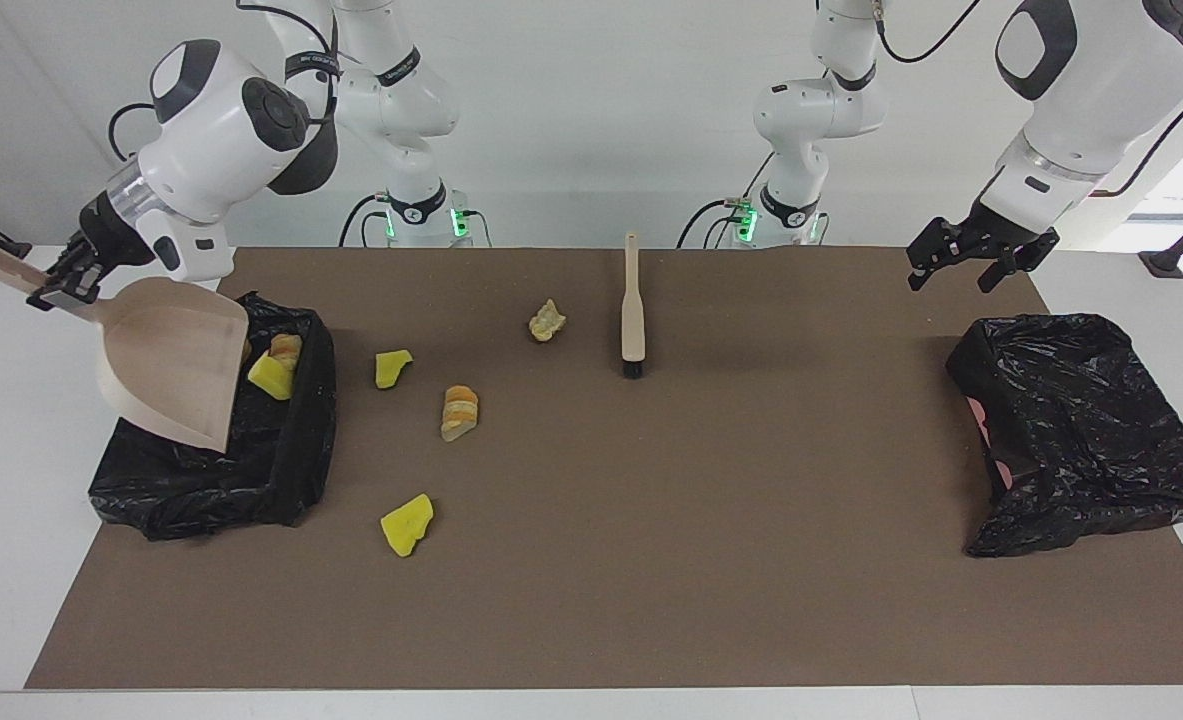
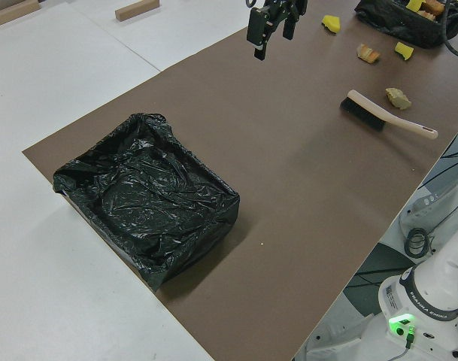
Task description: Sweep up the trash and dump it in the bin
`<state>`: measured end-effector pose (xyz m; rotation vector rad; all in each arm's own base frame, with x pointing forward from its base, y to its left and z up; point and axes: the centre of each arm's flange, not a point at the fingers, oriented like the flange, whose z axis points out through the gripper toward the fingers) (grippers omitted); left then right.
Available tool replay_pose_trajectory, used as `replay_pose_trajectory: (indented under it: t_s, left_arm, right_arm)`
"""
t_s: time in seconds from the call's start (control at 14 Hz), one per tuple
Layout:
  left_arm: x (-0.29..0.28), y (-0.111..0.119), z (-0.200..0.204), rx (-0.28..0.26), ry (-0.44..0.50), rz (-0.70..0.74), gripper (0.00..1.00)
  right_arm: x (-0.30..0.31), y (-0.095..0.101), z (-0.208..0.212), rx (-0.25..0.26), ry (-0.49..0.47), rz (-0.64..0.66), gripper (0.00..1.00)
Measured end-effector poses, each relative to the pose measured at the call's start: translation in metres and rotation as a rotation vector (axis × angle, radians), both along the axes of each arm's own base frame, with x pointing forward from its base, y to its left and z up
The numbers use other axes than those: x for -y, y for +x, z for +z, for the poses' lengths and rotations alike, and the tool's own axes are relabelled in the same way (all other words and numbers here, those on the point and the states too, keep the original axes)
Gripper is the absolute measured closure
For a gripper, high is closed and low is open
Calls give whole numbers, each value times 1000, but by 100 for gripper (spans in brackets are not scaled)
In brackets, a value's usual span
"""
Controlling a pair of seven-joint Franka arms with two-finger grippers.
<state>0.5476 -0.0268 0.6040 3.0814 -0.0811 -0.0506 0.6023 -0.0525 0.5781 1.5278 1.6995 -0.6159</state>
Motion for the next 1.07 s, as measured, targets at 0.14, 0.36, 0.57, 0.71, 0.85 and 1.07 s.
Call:
replay_pose_trajectory:
  t_s: [0.14,0.36,0.57,0.71,0.85,1.07]
  left_arm:
    - [1,0,0,1,-1,-25,0]
    - [0,0,0,4,-2,-73,0]
    - [-1,0,0,5,34,-91,0]
    - [-2,0,0,5,59,-98,0]
    - [-1,0,0,6,60,-102,0]
    - [1,0,0,6,60,-106,0]
  right_arm:
    - [-25,11,-4,51,73,-43,69]
    - [-71,25,-13,144,202,-160,69]
    - [-125,33,-28,245,318,-254,69]
    - [-153,36,-35,292,403,-351,69]
    - [-170,42,-36,341,481,-444,69]
    - [-214,51,-36,427,583,-614,69]
